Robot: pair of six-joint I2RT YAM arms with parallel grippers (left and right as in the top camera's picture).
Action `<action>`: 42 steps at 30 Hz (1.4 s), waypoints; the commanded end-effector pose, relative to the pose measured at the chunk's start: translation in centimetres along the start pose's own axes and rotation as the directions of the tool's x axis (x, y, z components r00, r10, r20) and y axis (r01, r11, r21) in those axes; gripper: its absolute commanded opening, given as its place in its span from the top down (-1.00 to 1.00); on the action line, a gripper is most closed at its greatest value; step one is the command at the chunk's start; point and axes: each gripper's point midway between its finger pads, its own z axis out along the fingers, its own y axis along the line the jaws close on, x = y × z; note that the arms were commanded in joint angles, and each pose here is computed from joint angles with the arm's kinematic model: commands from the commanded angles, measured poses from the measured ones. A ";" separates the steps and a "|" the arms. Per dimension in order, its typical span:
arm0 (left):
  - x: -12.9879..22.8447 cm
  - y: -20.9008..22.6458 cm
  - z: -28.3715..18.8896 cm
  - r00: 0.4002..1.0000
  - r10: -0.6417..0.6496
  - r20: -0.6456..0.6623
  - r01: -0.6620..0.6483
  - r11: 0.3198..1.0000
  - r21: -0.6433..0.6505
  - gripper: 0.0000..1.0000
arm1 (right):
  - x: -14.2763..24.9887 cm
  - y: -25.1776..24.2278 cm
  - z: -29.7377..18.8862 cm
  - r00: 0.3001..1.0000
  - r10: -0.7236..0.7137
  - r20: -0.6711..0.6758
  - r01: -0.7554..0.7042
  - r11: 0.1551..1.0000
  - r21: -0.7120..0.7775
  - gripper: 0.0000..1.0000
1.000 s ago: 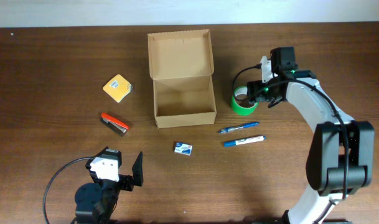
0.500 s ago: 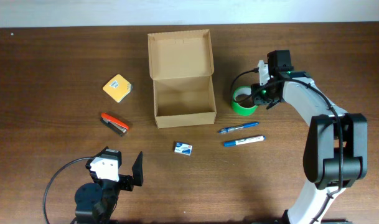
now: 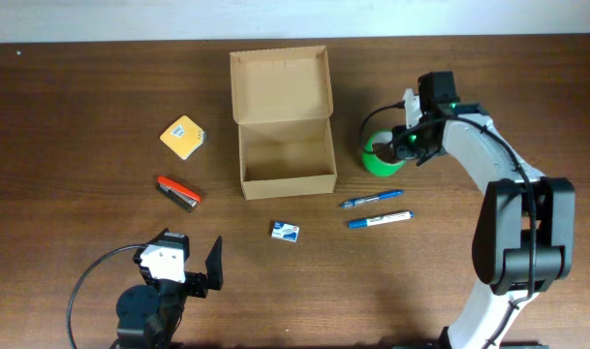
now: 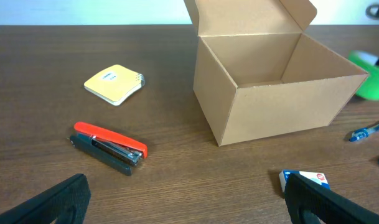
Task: Pack container
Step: 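Carry the green tape with the right gripper into the box and release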
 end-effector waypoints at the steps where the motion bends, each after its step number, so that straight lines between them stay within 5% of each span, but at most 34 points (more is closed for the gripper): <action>1: 0.1 0.0 0.1 1.000 0.016 0.003 -0.016 1.000 -0.002 -0.99 | -3.9 0.7 -3.8 0.995 0.004 0.096 -0.001 1.000 -0.029 0.92; 12: 0.1 0.0 0.1 1.000 0.016 0.003 -0.016 1.000 -0.002 -0.99 | -9.6 7.2 -13.4 0.966 -0.109 0.236 0.126 0.990 -0.058 0.93; 20: 0.1 0.0 0.1 1.000 0.016 0.003 -0.016 1.000 -0.002 -0.99 | -9.6 15.6 -17.8 0.934 -0.206 0.293 0.249 0.961 -0.117 0.92; 28: 0.1 0.0 0.1 1.000 0.016 0.004 -0.016 1.000 -0.002 -0.99 | -6.6 21.4 -16.7 0.941 -0.243 0.236 0.281 0.949 -0.145 0.92; 42: 0.1 0.0 0.1 1.000 0.016 0.003 -0.016 1.000 -0.002 -0.99 | -4.9 21.3 -10.5 0.977 -0.176 0.116 0.178 0.984 -0.002 0.93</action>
